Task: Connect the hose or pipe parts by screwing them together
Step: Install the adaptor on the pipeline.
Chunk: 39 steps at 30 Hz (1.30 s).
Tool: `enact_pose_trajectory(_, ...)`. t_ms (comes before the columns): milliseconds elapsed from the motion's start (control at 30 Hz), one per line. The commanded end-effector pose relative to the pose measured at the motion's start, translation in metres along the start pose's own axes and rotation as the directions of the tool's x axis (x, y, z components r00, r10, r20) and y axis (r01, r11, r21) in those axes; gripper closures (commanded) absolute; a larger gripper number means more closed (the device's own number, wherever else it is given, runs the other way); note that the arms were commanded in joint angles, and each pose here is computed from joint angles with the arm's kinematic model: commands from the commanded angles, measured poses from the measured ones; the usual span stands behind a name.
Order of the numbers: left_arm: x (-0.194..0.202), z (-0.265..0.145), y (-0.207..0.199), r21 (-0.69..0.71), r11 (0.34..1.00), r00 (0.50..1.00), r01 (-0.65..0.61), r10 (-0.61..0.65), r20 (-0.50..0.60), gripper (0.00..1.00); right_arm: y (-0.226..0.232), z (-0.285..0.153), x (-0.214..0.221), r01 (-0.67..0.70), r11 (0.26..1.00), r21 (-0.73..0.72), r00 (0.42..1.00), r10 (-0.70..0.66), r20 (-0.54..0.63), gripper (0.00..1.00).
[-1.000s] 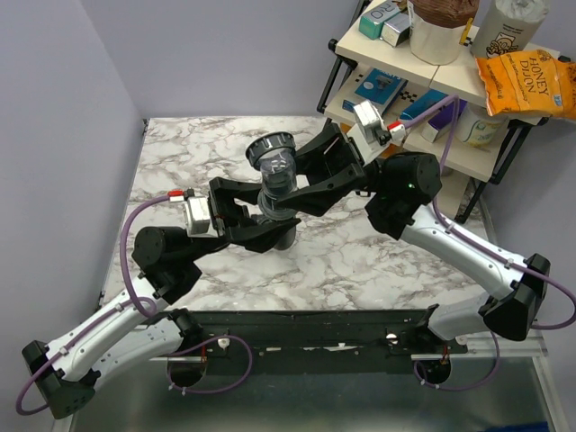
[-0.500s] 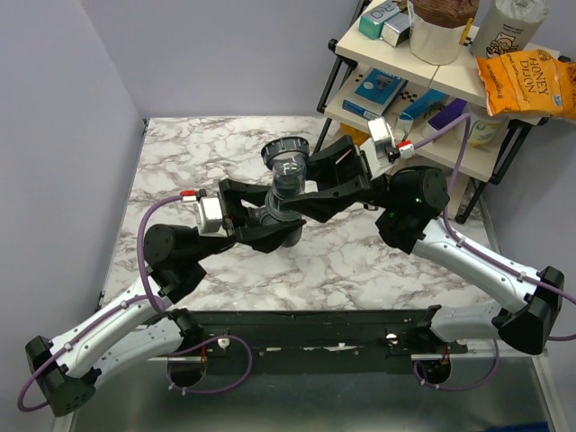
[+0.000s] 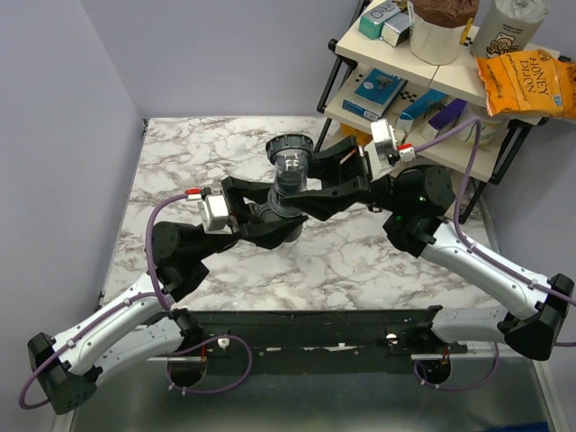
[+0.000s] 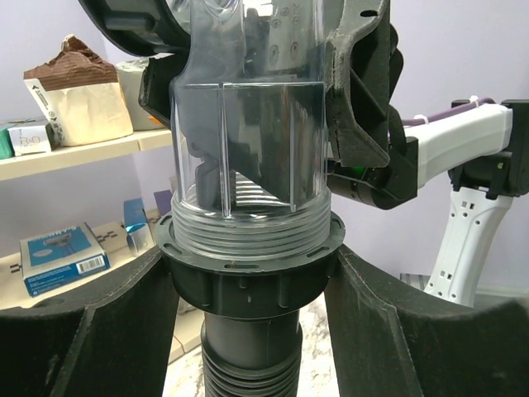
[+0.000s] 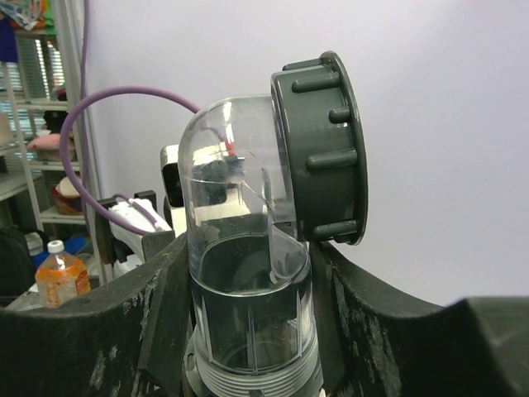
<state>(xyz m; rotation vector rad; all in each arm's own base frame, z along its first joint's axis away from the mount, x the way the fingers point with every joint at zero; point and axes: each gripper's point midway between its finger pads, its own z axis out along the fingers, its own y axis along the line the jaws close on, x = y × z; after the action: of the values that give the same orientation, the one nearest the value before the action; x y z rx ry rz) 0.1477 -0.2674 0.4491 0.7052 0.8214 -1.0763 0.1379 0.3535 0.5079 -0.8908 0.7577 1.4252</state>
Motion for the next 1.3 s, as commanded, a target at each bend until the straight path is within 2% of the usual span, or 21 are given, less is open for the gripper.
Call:
enact_pose_trajectory(0, -0.089, 0.002, 0.007, -0.082, 0.984, 0.945, -0.159, 0.176, 0.275, 1.00, -0.012, -0.019, 0.066, -0.111, 0.989, 0.094, 0.973, 0.128, -0.192, 0.99)
enact_pose_trajectory(300, -0.092, 0.003, 0.020, -0.149, 0.968, 0.937, -0.200, 0.234, 0.261, 1.00, -0.024, -0.037, 0.087, -0.034, 0.979, 0.202, 0.958, 0.090, -0.273, 0.99)
enact_pose_trajectory(800, -0.091, 0.002, 0.030, -0.200, 0.957, 0.933, -0.209, 0.257, 0.253, 1.00, -0.034, -0.041, 0.106, 0.043, 0.959, 0.281, 0.939, 0.057, -0.338, 0.99)
enact_pose_trajectory(1067, -0.094, 0.000, 0.047, -0.292, 0.930, 0.929, -0.222, 0.293, 0.225, 1.00, -0.044, -0.046, 0.118, 0.133, 0.915, 0.380, 0.923, 0.026, -0.384, 0.99)
enact_pose_trajectory(1267, -0.089, 0.000, 0.055, -0.323, 0.907, 0.923, -0.270, 0.339, 0.181, 1.00, -0.050, -0.047, 0.125, 0.217, 0.862, 0.458, 0.890, 0.018, -0.456, 0.99)
